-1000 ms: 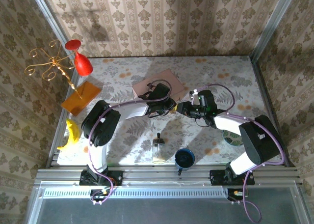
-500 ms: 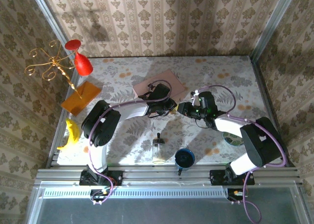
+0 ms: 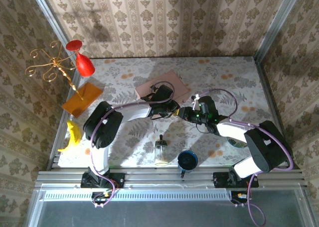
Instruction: Unlock a padlock with a key
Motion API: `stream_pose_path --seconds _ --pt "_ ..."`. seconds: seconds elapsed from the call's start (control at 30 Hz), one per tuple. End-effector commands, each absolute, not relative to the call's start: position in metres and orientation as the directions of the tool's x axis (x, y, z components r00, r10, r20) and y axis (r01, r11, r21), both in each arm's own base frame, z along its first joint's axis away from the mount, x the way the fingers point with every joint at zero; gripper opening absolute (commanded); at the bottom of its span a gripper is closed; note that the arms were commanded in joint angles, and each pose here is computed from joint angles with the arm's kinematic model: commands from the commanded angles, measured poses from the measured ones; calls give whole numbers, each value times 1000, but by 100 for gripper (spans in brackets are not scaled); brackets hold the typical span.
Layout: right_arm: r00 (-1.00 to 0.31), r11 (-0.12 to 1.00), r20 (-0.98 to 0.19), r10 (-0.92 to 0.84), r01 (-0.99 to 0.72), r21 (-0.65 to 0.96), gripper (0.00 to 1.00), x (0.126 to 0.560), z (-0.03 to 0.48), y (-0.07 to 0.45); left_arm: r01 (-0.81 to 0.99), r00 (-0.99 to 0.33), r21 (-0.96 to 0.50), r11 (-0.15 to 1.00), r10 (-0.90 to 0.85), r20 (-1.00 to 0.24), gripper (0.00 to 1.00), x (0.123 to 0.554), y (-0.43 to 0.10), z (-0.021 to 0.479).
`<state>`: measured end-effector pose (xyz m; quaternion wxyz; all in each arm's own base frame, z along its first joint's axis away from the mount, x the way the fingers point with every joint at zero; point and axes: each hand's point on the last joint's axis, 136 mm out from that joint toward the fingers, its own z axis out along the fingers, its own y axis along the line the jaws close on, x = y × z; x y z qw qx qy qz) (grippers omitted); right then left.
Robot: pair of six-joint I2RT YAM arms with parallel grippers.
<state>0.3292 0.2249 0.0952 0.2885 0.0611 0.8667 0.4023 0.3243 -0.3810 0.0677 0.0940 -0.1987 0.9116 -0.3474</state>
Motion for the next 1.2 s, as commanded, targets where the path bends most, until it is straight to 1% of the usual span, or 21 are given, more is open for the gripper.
stream_pose_path --seconds 0.0,0.07,0.23,0.53,0.63,0.77,0.87,0.97,1.17 --pt "-803 683 -464 374 -100 724 26 329 92 220 -263 -918 -742 617 -396 -4 0 323 -403 91" --pt "-802 681 -458 384 -90 727 25 328 90 218 -261 -918 -742 617 -396 -6 0 323 -404 91" --pt "-800 663 -446 401 -83 744 21 326 90 220 -269 -919 -740 617 -394 5 0 323 -405 86" --pt "-804 622 -424 417 -88 778 19 328 94 229 -266 -921 -743 614 -389 8 0 323 -408 87" --pt "-807 610 -400 435 -63 790 14 330 90 230 -265 -921 -745 613 -388 8 0 323 -408 87" --pt "-810 571 -336 480 -3 821 6 330 82 231 -261 -921 -751 607 -389 6 0 324 -409 89" --pt "-806 513 -271 525 46 857 0 330 77 233 -253 -922 -758 601 -387 1 0 325 -410 91" --pt "-796 428 -185 576 100 898 0 332 74 237 -246 -924 -763 598 -383 -3 0 325 -412 91" --pt "-754 185 39 656 211 960 0 342 70 246 -230 -930 -775 588 -368 -3 0 322 -417 94"
